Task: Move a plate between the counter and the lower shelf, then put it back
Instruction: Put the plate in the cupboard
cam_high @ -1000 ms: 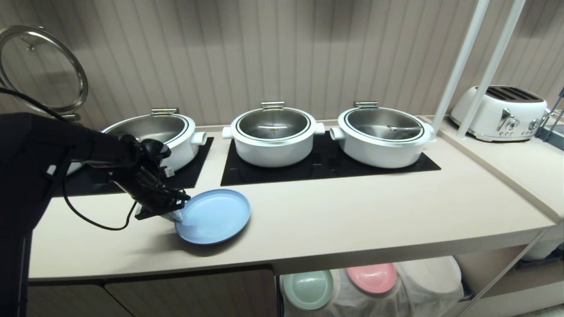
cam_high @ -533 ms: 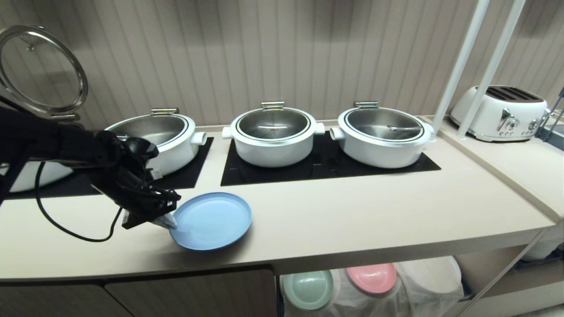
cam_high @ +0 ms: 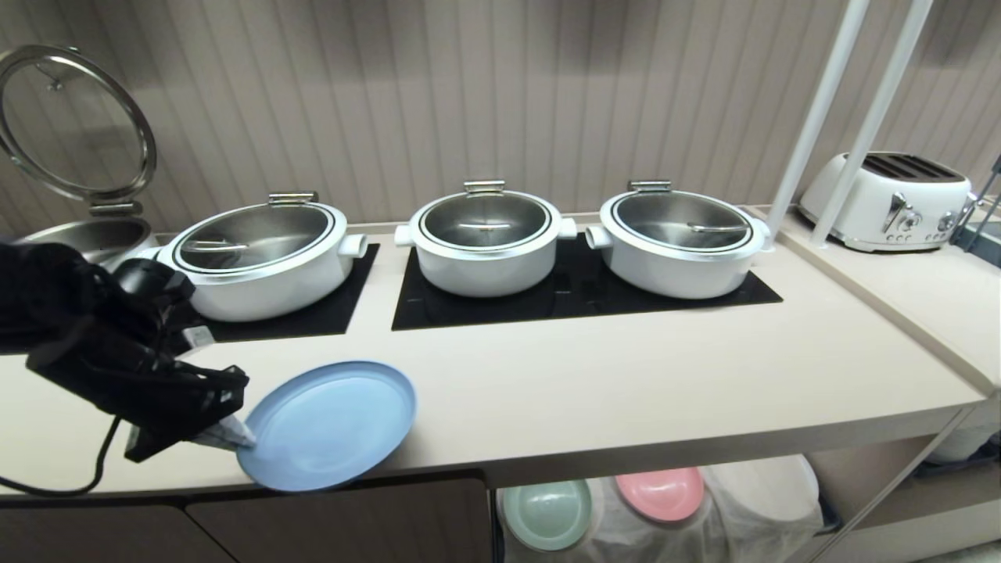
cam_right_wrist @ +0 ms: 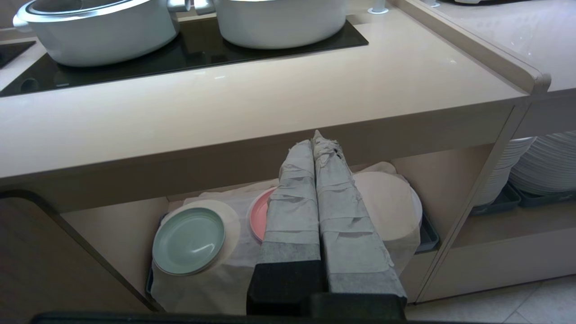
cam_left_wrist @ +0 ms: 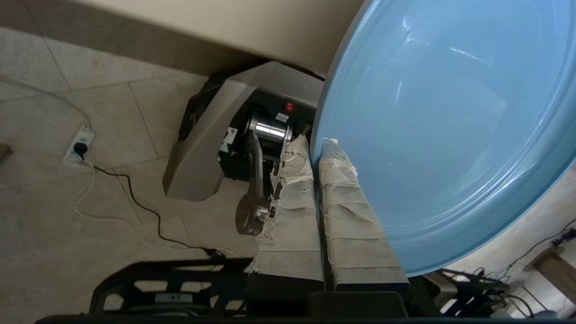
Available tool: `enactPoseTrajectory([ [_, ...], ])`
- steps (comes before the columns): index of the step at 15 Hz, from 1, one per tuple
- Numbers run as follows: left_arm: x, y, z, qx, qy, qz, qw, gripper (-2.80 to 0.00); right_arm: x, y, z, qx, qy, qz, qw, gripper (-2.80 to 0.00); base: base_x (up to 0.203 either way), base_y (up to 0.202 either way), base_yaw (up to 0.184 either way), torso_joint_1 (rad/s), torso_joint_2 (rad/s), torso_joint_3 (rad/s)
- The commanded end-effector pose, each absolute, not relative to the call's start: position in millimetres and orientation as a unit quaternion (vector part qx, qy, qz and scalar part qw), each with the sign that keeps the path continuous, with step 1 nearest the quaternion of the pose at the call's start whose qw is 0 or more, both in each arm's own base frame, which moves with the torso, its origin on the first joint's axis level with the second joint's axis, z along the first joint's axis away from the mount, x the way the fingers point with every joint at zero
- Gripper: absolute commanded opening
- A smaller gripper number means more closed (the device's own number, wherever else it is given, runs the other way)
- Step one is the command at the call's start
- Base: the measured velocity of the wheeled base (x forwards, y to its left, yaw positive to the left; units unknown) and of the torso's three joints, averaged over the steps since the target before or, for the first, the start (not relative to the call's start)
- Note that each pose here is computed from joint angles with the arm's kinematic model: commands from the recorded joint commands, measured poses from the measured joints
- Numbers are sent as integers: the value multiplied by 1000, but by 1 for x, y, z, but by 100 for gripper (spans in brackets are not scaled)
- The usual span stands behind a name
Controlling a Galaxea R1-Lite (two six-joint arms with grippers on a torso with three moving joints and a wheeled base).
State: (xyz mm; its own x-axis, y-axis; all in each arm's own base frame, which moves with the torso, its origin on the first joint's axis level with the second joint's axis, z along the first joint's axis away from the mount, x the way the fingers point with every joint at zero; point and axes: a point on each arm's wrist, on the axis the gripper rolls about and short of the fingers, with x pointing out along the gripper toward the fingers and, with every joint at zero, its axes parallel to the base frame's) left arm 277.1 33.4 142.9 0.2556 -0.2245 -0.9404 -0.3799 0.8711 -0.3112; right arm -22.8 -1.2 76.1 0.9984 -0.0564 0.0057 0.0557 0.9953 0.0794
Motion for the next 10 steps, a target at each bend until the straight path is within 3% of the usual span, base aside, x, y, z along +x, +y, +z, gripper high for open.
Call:
enactPoseTrajectory([
  [1, 241, 31, 161, -252, 588, 51, 767, -280, -23, -1, 76, 40, -4, -28, 999, -280, 0, 0, 0, 0, 0, 0],
  [10, 142, 7, 165, -201, 574, 2, 793, -280, -23, -1, 76, 40, -4, -28, 999, -280, 0, 0, 0, 0, 0, 0],
])
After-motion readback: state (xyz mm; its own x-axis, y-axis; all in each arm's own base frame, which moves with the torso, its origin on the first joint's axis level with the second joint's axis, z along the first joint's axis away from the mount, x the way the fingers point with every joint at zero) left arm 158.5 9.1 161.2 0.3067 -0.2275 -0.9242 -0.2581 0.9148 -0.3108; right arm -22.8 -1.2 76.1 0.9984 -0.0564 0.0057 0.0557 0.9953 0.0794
